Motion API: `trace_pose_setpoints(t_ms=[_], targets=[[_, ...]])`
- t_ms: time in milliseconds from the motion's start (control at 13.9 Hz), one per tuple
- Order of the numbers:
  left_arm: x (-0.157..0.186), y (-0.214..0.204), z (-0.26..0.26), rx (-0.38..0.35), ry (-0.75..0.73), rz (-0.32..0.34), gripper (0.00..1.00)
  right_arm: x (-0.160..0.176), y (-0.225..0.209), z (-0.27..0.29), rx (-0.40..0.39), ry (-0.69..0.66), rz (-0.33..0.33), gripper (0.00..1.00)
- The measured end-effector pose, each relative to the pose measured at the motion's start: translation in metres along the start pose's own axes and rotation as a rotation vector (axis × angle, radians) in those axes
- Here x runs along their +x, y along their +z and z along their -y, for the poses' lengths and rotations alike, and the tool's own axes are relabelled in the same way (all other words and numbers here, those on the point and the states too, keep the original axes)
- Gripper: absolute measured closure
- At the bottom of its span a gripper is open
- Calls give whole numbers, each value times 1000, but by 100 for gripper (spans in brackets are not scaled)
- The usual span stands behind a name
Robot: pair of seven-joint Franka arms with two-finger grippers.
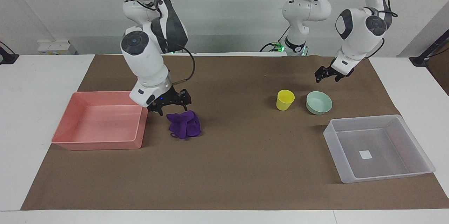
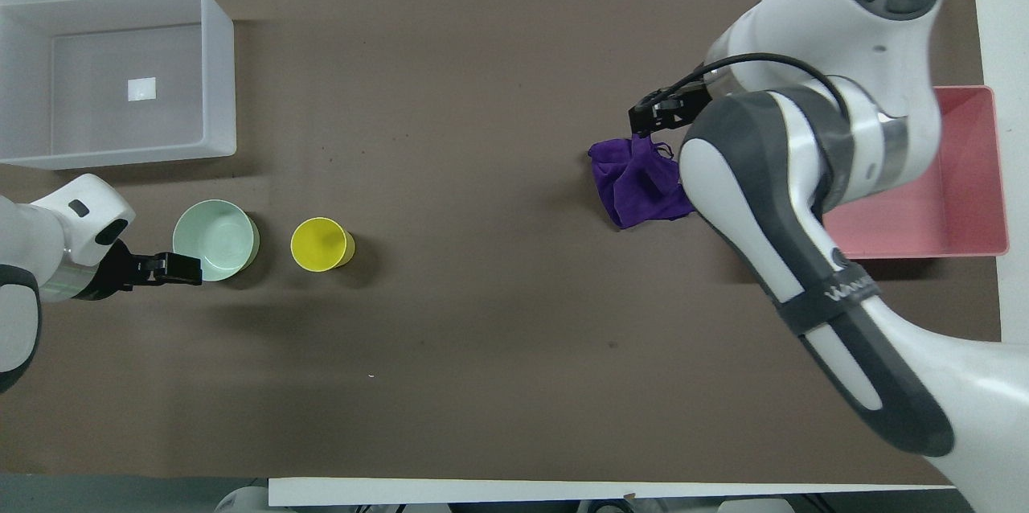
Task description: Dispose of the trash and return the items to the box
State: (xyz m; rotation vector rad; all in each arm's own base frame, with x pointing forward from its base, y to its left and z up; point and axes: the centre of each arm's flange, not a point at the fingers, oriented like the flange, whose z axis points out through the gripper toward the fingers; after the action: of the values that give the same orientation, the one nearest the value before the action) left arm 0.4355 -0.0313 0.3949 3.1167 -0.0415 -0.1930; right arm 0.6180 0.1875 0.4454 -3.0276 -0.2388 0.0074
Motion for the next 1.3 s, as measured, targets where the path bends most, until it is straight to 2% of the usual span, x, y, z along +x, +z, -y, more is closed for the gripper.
trace_pose_setpoints(t_ms=[360, 577, 649, 793, 865, 1081, 1153, 1297], targets=[[15, 51, 0, 8, -3, 6, 0, 10, 78, 23, -42, -55, 21, 0], [24, 67, 1, 11, -4, -9, 3, -2, 120, 19, -44, -57, 39, 0], [25, 71, 1, 11, -2, -6, 13, -7, 130, 18, -47, -57, 53, 0], [27, 72, 3, 11, 1, -10, 40, -12, 136, 16, -49, -55, 69, 5], [27, 71, 5, 10, 0, -15, 54, -13, 138, 15, -51, -55, 75, 13], [31, 65, 8, 9, -1, -28, 91, -17, 140, 12, -57, -51, 107, 52], [33, 62, 7, 8, 2, -34, 96, -19, 139, 11, -59, -49, 120, 62], [36, 54, 6, 8, 5, -33, 96, -20, 135, 8, -63, -45, 129, 84]])
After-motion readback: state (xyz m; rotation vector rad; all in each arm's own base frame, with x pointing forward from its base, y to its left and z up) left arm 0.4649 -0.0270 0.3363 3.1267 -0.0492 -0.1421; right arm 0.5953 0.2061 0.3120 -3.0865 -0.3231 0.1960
